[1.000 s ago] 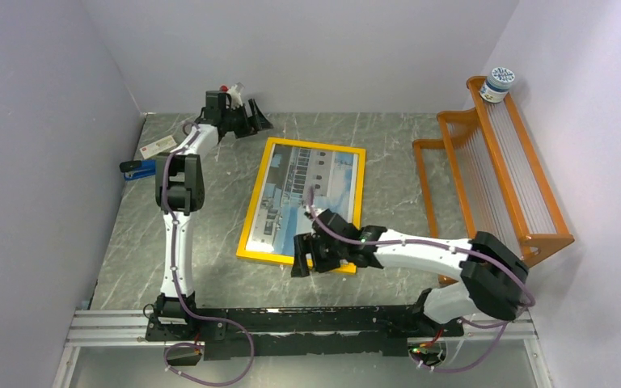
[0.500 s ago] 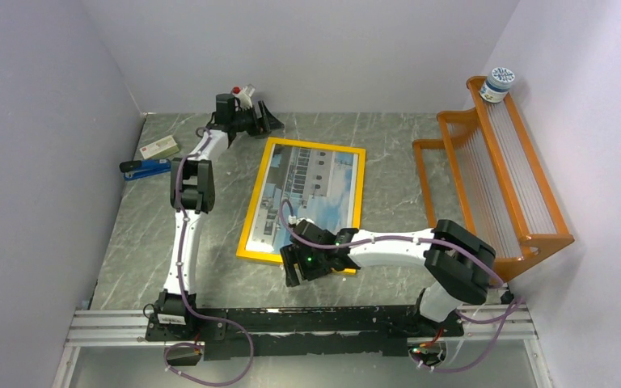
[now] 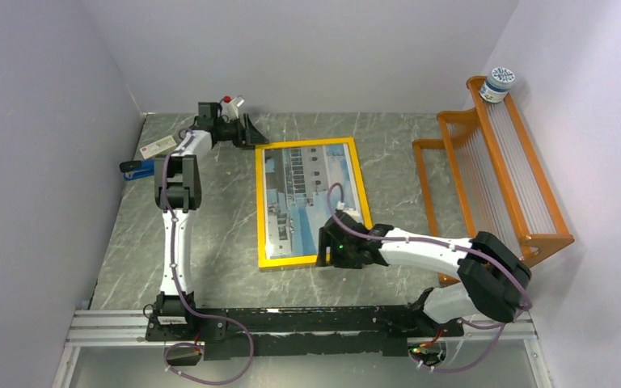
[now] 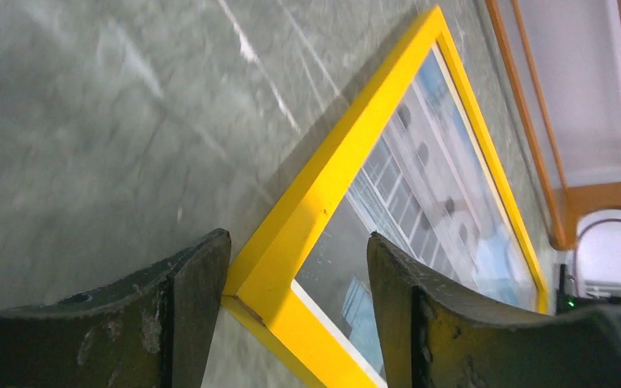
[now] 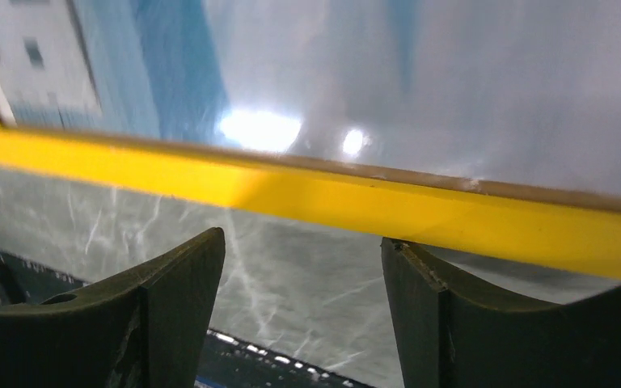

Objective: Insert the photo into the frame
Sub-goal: Adjust the photo frame at the center of the board.

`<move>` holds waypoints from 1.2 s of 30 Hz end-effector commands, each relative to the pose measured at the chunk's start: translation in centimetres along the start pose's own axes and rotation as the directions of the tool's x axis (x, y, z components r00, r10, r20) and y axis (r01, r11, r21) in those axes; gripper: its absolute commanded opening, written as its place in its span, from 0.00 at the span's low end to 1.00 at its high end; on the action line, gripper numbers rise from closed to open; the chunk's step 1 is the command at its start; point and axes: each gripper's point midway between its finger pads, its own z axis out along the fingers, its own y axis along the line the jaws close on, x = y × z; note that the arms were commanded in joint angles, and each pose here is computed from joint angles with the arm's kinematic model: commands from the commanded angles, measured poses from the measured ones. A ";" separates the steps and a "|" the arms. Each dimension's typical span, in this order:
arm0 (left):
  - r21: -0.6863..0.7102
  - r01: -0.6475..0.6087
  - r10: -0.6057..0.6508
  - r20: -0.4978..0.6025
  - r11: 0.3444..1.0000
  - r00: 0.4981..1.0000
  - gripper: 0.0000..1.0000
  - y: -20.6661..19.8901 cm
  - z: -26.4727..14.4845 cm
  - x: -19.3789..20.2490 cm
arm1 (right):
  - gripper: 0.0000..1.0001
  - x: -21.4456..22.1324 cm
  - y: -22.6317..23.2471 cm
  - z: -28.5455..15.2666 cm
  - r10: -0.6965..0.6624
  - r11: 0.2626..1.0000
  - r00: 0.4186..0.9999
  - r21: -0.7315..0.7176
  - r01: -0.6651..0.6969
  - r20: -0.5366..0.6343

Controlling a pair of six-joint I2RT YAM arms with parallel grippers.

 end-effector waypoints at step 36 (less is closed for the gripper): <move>-0.663 0.459 -0.722 -0.182 0.592 0.668 0.62 -8.7 -16.5 23.1 | 0.88 -25.7 -5.9 5.0 0.259 0.963 0.938 -0.132 -0.234 0.228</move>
